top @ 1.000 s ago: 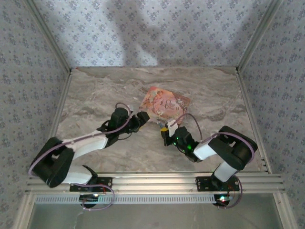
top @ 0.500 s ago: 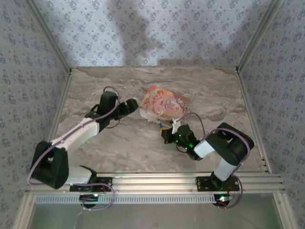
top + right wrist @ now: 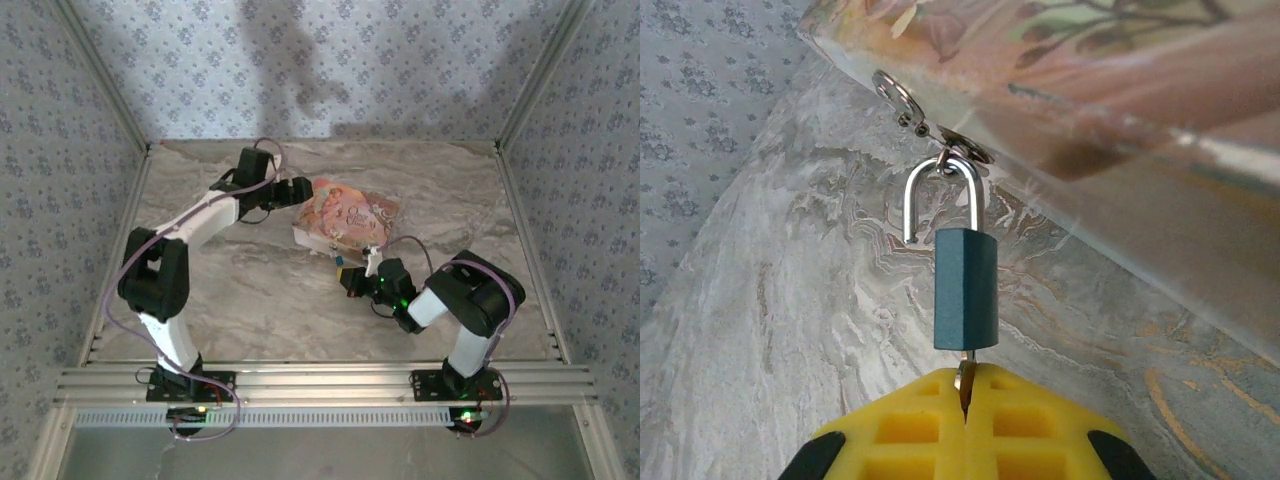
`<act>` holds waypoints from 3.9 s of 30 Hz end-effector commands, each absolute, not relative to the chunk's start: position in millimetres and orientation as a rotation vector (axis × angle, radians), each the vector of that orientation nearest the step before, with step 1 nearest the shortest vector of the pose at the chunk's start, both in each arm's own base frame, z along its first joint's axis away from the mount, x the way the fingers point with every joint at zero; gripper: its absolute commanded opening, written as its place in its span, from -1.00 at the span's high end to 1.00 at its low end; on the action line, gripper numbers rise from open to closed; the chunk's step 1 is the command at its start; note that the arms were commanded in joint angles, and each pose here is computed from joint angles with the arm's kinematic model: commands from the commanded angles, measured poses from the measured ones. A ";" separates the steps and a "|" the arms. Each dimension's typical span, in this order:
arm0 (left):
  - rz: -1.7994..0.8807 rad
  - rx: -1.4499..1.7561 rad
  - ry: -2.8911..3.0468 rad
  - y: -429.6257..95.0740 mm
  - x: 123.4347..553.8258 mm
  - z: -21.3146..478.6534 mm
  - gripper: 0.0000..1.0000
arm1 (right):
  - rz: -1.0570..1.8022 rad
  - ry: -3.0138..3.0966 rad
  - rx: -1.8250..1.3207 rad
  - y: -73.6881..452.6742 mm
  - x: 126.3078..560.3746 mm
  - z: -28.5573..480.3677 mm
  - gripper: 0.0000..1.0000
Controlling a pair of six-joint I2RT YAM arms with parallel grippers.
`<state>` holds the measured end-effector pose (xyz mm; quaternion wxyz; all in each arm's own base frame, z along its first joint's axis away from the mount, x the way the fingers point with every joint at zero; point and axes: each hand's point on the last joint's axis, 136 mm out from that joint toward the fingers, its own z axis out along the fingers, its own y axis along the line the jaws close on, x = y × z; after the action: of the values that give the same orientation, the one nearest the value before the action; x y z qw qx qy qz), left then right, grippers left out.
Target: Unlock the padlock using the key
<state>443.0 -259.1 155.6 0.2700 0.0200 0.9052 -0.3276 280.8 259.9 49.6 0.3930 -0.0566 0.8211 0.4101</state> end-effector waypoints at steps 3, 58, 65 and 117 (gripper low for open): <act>-0.879 0.155 2.516 -272.7 457.7 134.7 -0.64 | 1.015 2.189 -0.062 247.5 277.3 24.0 0.98; -0.702 -0.083 2.640 -217.9 370.0 74.0 -0.36 | 1.082 2.015 -0.259 230.3 309.7 96.9 -0.44; -0.701 -0.085 2.635 -218.5 368.9 74.0 -0.36 | 1.075 2.002 -0.302 227.9 287.1 83.2 -0.43; -0.710 -0.084 2.644 -221.7 367.4 69.3 -0.36 | 1.201 1.914 -0.418 270.7 302.1 65.7 0.28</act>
<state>388.7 -224.1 90.8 0.2402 -0.0320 0.9316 -0.2710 298.4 267.9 58.9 0.3930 -0.1584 0.7717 0.4742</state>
